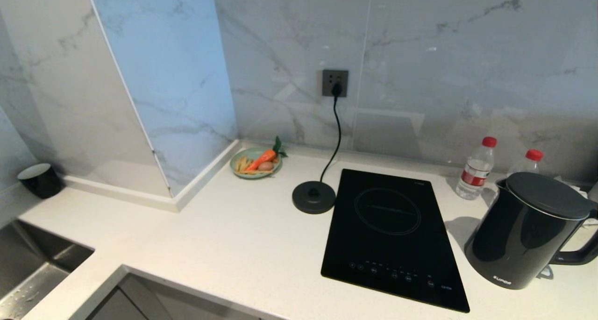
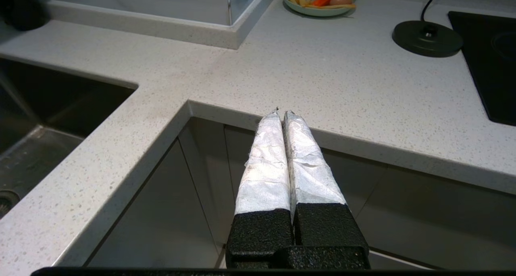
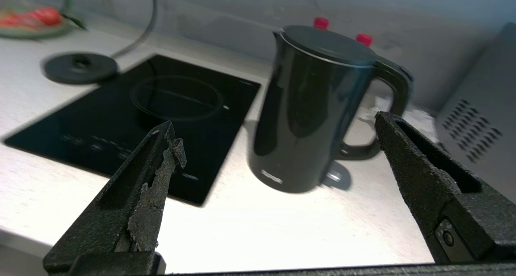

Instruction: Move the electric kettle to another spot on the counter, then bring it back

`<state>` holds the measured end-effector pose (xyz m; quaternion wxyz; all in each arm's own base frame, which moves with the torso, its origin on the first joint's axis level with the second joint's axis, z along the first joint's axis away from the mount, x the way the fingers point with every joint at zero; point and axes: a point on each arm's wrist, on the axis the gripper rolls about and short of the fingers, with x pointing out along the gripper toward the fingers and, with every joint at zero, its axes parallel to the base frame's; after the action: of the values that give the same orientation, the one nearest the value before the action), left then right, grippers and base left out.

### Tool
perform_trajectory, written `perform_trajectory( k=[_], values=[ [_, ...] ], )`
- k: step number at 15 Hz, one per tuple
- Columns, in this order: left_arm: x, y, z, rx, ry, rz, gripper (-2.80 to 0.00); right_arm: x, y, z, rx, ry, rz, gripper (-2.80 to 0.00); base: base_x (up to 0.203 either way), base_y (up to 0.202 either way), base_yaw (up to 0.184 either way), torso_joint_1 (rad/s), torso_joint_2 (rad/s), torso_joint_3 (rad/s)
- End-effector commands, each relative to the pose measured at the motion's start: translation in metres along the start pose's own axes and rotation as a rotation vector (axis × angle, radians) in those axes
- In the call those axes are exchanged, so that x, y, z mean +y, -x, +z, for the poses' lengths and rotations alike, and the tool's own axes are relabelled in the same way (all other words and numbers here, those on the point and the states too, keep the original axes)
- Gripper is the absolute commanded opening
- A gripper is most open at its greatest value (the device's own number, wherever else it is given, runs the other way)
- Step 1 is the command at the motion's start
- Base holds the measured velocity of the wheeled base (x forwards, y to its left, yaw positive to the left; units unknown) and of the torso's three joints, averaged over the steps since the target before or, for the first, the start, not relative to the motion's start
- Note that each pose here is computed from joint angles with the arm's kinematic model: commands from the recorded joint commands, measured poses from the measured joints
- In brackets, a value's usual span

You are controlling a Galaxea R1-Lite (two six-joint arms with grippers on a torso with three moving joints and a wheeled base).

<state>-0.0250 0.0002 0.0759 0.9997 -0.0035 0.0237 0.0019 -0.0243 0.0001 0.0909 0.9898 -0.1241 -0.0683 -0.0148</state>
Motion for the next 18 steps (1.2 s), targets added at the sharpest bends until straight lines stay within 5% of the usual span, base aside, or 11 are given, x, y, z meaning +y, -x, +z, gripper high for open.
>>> perform_trajectory(
  k=[1, 4, 6, 8, 11, 13, 16, 18],
  values=[
    [0.0, 0.0, 0.0, 0.0, 0.0, 0.001, -2.8, 0.0, 0.0, 0.0, 0.015, 0.028, -0.009, 0.0, 0.0, 0.0, 0.0, 0.0, 0.0, 0.0],
    [0.0, 0.0, 0.0, 0.0, 0.001, 0.001, -2.8, 0.001, 0.001, 0.0, 0.019, -0.097, 0.029, 0.0, 0.0, 0.0, 0.0, 0.0, 0.0, 0.0],
    [0.0, 0.0, 0.0, 0.0, 0.001, 0.001, -2.8, 0.004, 0.002, 0.0, 0.014, -0.13, 0.194, 0.0, 0.0, 0.0, 0.0, 0.0, 0.0, 0.0],
    [0.0, 0.0, 0.0, 0.0, 0.001, 0.001, -2.8, 0.005, 0.004, -0.001, 0.069, -0.136, 0.241, 0.0, 0.0, 0.0, 0.0, 0.0, 0.0, 0.0],
    [0.0, 0.0, 0.0, 0.0, 0.001, 0.001, -2.8, 0.001, 0.004, -0.001, 0.104, -0.049, 0.058, 0.0, 0.0, 0.0, 0.0, 0.0, 0.0, 0.0],
    [0.0, 0.0, 0.0, -0.001, 0.001, 0.001, -2.8, -0.004, 0.005, 0.011, 0.046, 0.009, -0.057, 0.0, 0.0, 0.0, 0.0, 0.0, 0.0, 0.0],
    [0.0, 0.0, 0.0, -0.001, 0.001, 0.001, -2.8, -0.018, 0.022, 0.063, -0.106, -0.021, -0.11, 0.0, 0.0, 0.0, 0.0, 0.0, 0.0, 0.0],
    [0.0, 0.0, 0.0, -0.001, 0.001, 0.001, -2.8, -0.02, 0.03, 0.07, -0.013, -0.078, -0.083, 0.0, 0.0, 0.0, 0.0, 0.0, 0.0, 0.0]
  ],
)
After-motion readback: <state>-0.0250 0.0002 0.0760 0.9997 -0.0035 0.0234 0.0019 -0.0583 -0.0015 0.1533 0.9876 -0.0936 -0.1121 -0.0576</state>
